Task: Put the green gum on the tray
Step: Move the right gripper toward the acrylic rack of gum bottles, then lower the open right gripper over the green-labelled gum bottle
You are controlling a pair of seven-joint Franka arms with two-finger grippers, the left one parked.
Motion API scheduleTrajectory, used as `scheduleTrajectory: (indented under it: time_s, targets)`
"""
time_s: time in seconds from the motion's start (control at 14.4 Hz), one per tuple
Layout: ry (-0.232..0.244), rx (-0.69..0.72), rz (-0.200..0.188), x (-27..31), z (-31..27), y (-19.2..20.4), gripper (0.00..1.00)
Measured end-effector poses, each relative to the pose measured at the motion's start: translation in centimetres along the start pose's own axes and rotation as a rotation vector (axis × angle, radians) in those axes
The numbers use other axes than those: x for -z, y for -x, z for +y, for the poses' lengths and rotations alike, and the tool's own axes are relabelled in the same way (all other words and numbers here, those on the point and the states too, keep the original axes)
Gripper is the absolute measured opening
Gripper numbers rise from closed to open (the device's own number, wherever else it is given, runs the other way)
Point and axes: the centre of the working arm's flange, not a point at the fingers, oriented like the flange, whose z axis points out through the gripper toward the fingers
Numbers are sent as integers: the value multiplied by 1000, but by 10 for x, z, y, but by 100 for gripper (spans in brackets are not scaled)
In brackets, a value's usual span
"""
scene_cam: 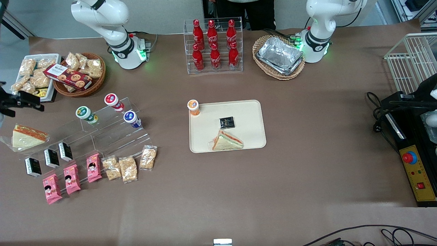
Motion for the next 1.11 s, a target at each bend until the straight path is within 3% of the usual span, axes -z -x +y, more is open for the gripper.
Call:
scheduleTrajectory:
  time_s: [0.14, 0.28, 0.56, 0.76, 1.11]
  targets:
    - [-17, 2, 28, 14, -7, 15, 100]
    - [-22, 3, 32, 17, -13, 34, 100]
    - [-22, -5, 72, -14, -25, 87, 100]
    - [-27, -5, 71, -47, -34, 113, 100]
    - [-28, -7, 62, -74, -33, 112, 100]
